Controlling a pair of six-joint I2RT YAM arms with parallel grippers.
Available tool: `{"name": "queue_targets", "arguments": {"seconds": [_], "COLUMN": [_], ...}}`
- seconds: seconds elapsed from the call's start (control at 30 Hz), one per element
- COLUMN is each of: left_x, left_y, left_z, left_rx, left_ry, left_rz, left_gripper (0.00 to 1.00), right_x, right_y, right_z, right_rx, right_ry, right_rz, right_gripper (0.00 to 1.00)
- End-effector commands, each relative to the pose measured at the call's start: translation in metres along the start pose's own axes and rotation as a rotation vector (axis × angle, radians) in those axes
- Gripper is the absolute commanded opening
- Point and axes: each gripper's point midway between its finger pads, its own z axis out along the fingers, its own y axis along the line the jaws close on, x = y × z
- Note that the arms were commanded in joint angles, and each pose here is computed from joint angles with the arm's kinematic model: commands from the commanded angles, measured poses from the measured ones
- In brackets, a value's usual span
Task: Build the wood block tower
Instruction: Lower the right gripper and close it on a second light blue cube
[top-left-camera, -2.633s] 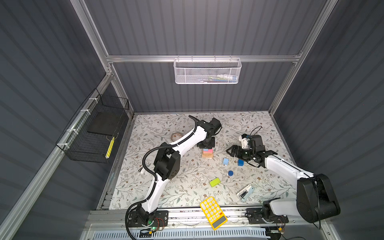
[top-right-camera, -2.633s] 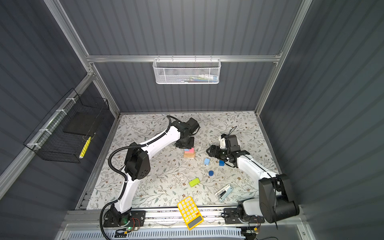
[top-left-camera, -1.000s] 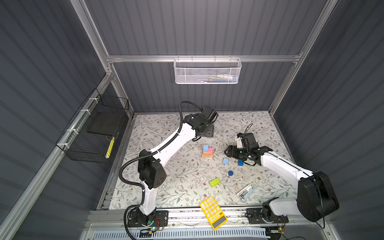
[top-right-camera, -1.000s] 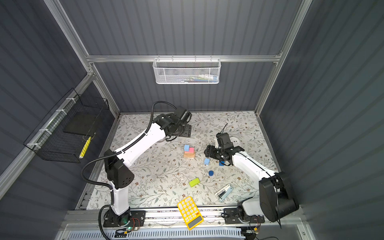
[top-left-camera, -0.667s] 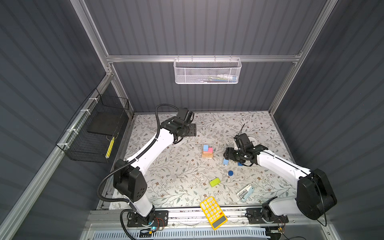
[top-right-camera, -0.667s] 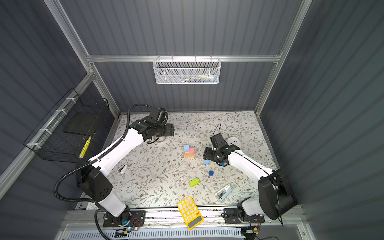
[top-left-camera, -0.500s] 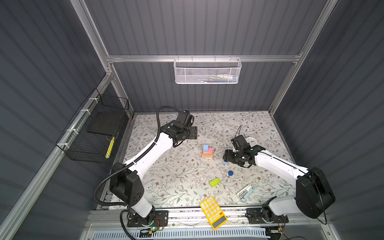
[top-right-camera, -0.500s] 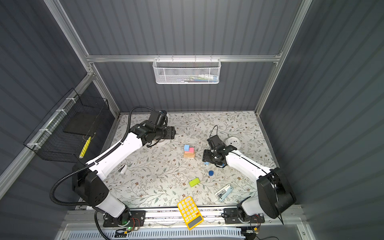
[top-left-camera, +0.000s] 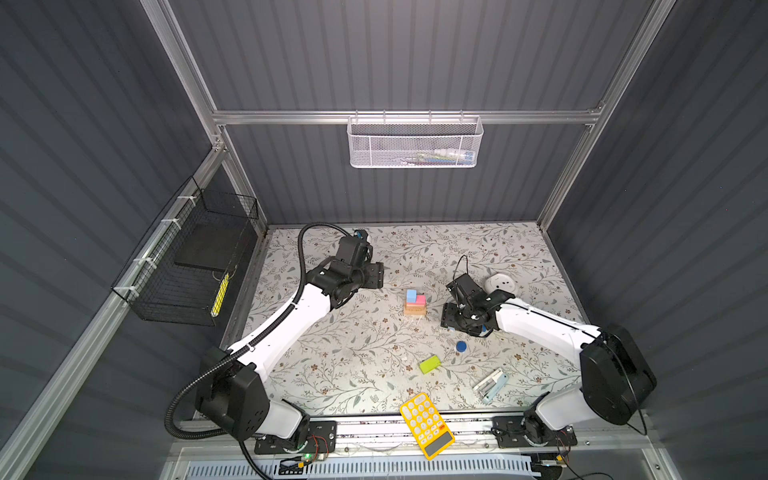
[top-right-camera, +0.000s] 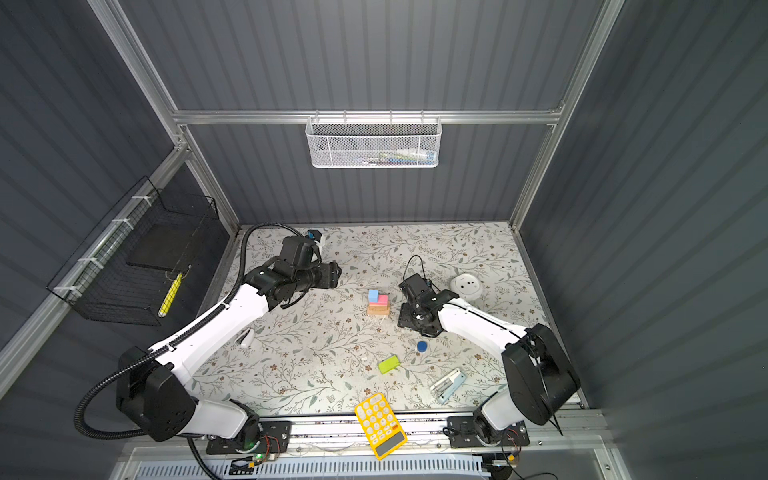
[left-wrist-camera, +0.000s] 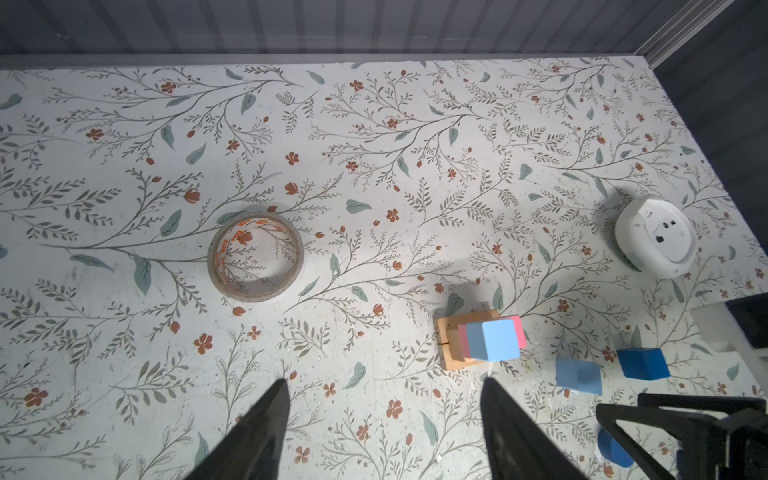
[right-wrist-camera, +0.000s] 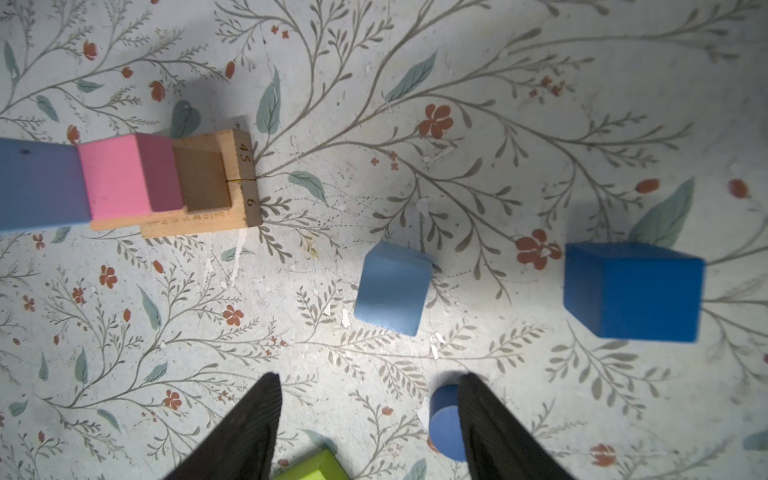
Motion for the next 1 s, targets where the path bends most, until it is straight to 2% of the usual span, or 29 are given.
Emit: {"name": "queue_targets", "arguments": {"seconds": [0.0,0.53,0.97], "left_x": [-0.001,-0.003,-0.004], "left_y": [0.004,-0.001,-0.006], "left_z": [-0.005,-0.004,0.002], "left_rx": [0.009,0.065,0.089], "left_ry": [-0.025,-0.004,0.011], "left_rz": [-0.002,-0.041,-0.036], "left_gripper": [0.73,0.72,0.72], "right_x": [-0.004,-0.012,-0.012], "right_y": [0.001,-0.003,-0.010], "right_z": [0.001,0.016,0.027], "right_rx": [0.030,0.123,0.119], "right_ry": [-0.017,-0.006,0.004], "right_rz": [0.036,0.077,0.122], "right_gripper": [0.69,0.63,0.58]}}
